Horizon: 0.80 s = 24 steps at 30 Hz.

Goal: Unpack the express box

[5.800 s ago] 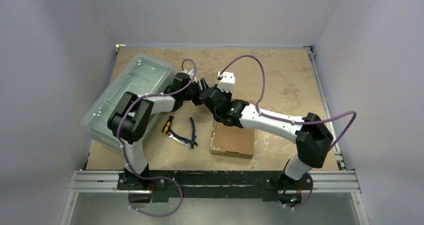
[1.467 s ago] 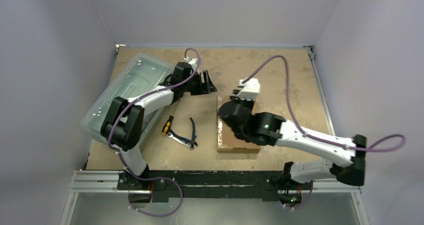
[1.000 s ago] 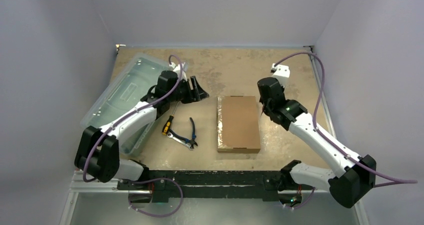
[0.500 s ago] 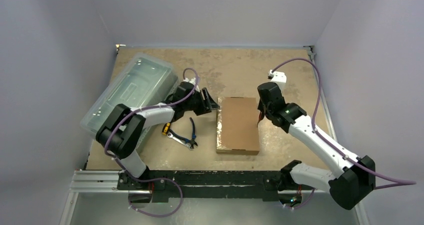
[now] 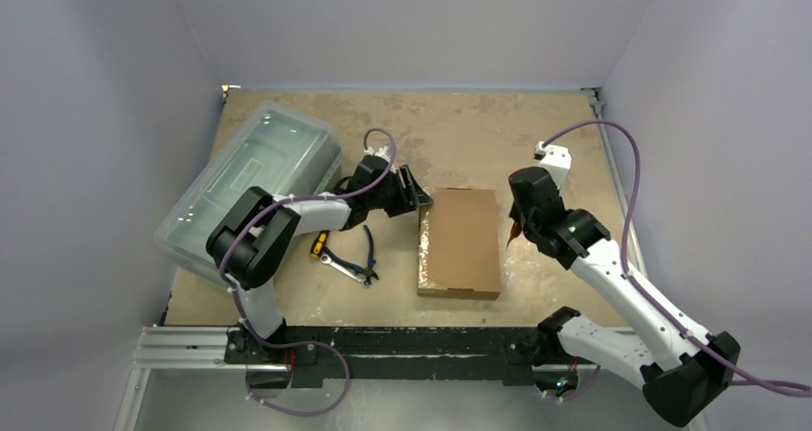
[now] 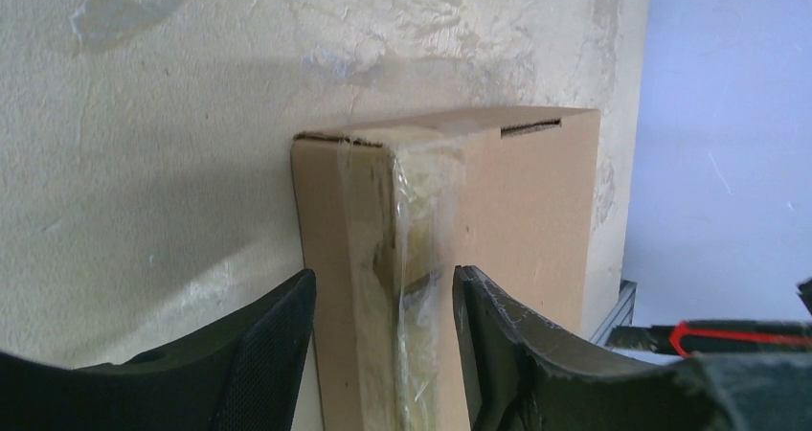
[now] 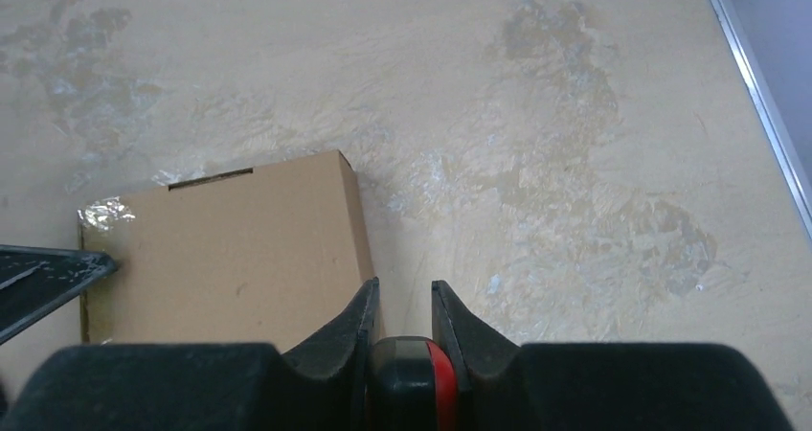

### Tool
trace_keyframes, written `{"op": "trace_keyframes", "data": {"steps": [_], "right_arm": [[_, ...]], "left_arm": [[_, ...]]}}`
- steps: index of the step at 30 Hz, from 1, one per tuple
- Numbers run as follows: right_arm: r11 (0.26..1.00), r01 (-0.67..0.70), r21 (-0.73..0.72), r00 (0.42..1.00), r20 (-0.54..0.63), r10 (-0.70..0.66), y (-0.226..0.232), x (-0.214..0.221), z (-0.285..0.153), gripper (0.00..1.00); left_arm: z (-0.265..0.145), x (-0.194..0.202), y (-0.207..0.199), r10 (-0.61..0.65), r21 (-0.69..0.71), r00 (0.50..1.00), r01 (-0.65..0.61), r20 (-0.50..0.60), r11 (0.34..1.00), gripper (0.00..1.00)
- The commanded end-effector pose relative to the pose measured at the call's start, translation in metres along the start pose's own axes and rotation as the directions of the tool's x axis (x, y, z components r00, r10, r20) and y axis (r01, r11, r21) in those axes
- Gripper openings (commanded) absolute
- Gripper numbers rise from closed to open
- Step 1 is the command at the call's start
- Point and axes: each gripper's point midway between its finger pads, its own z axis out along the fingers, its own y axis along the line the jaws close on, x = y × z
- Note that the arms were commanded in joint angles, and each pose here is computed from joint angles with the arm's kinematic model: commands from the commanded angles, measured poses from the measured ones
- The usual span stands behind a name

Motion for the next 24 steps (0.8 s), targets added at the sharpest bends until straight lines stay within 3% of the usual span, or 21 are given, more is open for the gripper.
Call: {"op": "trace_keyframes", "data": {"steps": [1,5,10,13,15,18,21,24], "right_arm": [[0.998,-0.057,0.024,0.998,0.022,0.056,-0.004,-0.003,0.000,0.00],[0.990,-0.052,0.132,0.999,0.003,0.052,-0.016,0.017,0.010,0.00],[0.990,-0.043,0.131,0.999,-0.011,0.045,-0.006,0.026,0.012,0.00],[0.993,-0.111,-0.034,0.993,-0.053,0.109,0.032,0.035,0.009,0.00],[0.958,-0.197,-0.207,0.980,-0.059,0.189,0.070,0.032,0.000,0.00],[0.873,-0.349,-0.339,0.937,-0.099,0.336,0.098,0.025,-0.012,0.00],[0.844,-0.407,-0.350,0.909,-0.064,0.412,0.090,0.018,-0.016,0.00],[0.896,-0.379,-0.231,0.920,0.013,0.393,0.055,0.012,-0.017,0.00]], "left_arm": [[0.014,-0.020,-0.023,0.038,0.058,0.998,-0.041,0.057,0.997,0.54],[0.032,-0.022,-0.034,0.044,0.093,0.999,-0.046,0.024,0.995,0.54],[0.053,-0.021,-0.045,-0.007,0.156,1.000,0.009,-0.010,0.988,0.54],[0.068,-0.024,-0.055,0.013,0.194,1.000,-0.013,0.000,0.981,0.53],[0.088,-0.027,-0.077,0.078,0.247,0.996,-0.067,-0.032,0.967,0.53],[0.122,-0.021,-0.102,0.222,0.298,0.964,-0.172,-0.145,0.939,0.54],[0.128,-0.049,-0.094,0.407,0.146,0.900,-0.386,-0.156,0.911,0.59],[0.100,-0.095,-0.101,0.522,0.072,0.847,-0.517,-0.098,0.853,0.61]]}}
